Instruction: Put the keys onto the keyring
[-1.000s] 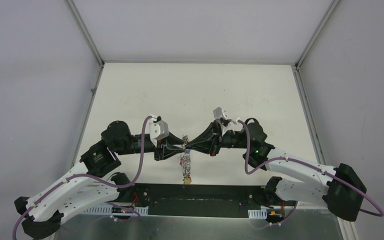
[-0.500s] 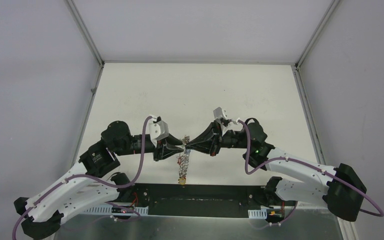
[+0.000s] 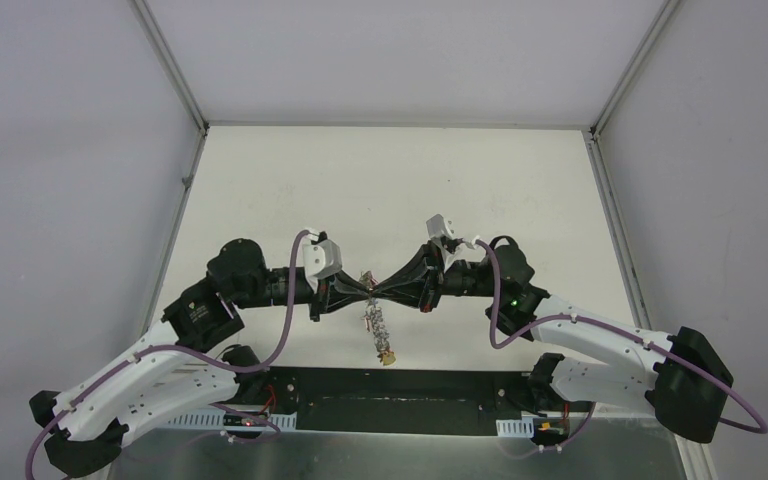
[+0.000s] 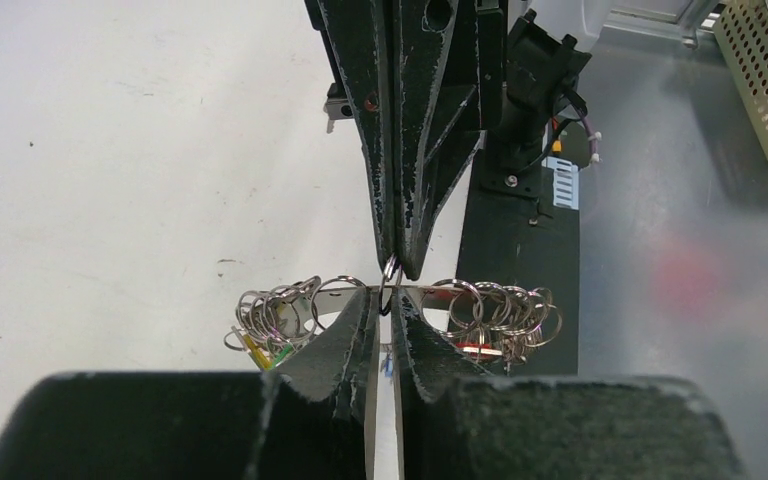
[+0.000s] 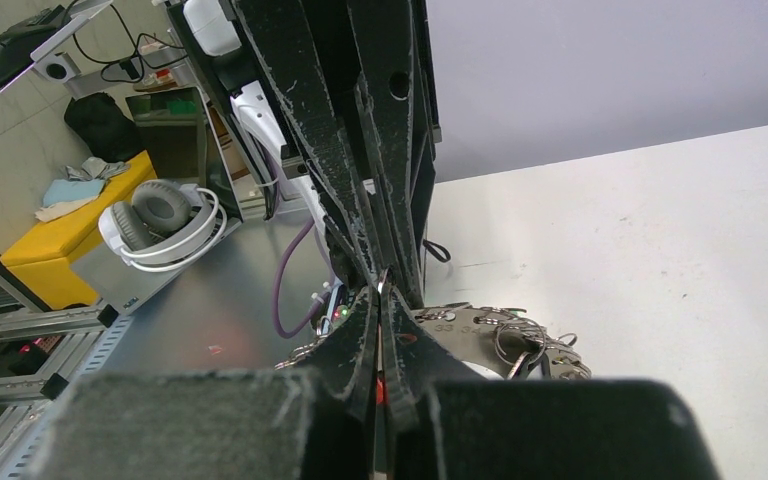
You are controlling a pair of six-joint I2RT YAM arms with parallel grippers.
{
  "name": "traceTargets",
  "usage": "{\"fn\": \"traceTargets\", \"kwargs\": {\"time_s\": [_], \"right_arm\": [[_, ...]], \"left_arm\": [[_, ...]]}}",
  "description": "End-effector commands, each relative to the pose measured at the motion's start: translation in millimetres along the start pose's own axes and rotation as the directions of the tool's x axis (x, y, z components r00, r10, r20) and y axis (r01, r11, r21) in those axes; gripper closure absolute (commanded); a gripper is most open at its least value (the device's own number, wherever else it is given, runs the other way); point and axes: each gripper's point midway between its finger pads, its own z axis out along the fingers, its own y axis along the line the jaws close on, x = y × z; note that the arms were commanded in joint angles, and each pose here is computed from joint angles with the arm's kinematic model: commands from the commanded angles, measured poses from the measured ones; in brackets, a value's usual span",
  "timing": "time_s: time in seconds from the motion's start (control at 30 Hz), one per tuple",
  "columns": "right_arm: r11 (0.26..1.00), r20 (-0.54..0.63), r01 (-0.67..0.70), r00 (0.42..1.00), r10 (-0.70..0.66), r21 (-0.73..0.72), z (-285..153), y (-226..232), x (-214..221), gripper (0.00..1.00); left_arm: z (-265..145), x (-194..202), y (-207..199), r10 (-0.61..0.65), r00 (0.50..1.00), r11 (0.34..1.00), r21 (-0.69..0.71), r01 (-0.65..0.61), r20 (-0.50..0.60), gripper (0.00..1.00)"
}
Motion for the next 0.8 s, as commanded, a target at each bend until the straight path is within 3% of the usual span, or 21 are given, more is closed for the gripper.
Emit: {"fn": "traceTargets", "kwargs": {"time_s": [0.0,0.77], "right_arm": [[0.995,0.096,0.092,0.991,-0.088,-0.035,1,14,-33,1.00],[0.991,0.139,0.121,0.982,-0.128,0.058,-23,3,-48,1.00]], "left_arm": [[-1,-26,-8,0.037,0.996,0.999,0.029,-0.040,0.084,0.97],[-16,-7,3,0.103,0.995,0.994,-0.047,-0.103,-0.004,1.00]]}}
